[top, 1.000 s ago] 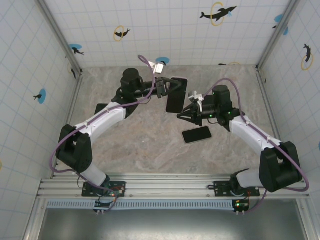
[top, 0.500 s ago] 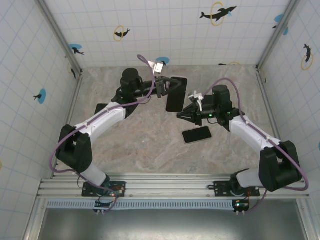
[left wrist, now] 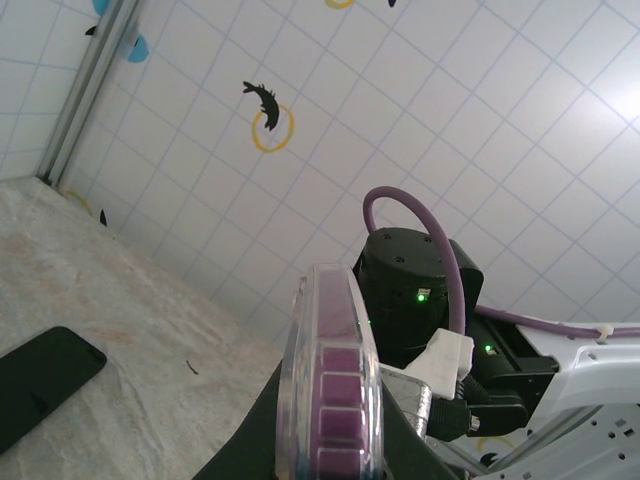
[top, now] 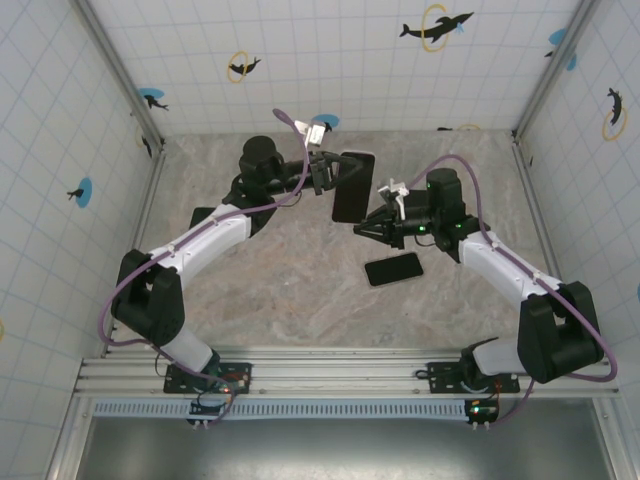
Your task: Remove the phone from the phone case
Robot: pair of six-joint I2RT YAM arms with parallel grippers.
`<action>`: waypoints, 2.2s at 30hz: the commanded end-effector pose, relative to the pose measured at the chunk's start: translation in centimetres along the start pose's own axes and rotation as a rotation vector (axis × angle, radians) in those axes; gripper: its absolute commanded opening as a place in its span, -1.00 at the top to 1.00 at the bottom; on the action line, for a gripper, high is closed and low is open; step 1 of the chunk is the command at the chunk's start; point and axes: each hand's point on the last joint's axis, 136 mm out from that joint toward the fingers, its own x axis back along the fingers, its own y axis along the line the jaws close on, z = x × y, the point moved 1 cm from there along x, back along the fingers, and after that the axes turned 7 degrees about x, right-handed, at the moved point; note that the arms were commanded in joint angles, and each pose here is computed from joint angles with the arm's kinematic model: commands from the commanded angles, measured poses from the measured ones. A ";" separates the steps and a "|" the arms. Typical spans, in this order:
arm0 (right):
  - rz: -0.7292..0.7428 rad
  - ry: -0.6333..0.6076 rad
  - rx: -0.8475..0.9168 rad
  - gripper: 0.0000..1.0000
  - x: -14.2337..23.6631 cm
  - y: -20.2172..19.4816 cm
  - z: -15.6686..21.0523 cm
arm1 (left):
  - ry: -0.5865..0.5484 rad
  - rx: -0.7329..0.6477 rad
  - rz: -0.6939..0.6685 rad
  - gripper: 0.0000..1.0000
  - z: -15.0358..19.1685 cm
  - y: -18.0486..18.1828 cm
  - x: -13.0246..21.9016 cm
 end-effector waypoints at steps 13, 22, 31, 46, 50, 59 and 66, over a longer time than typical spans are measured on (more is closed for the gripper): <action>0.076 -0.053 0.162 0.84 0.5 -1.1 -2.9 | 0.080 0.089 0.094 1.00 1.1 -2.7 -0.7; 0.285 -0.053 0.336 0.91 1.5 -3.2 -4.8 | 0.146 0.224 0.113 1.00 2.6 -3.7 -1.5; 0.370 -0.078 0.417 0.93 2.1 -4.0 -6.3 | 0.155 0.266 0.135 1.00 2.6 -5.1 -1.8; 0.452 -0.035 0.509 0.93 1.8 -4.0 -6.7 | 0.135 0.240 0.139 1.00 2.1 -5.8 -2.1; 0.472 -0.031 0.525 0.93 1.9 -4.1 -6.8 | 0.120 0.238 0.141 1.00 1.9 -5.9 -2.0; 0.398 -0.100 0.465 0.73 2.1 -2.1 -6.3 | 0.011 0.187 0.007 1.00 0.7 -3.6 -1.8; 0.451 -0.228 0.240 0.37 5.4 -1.9 -5.5 | -0.189 0.255 -0.110 1.00 -2.0 -1.3 0.1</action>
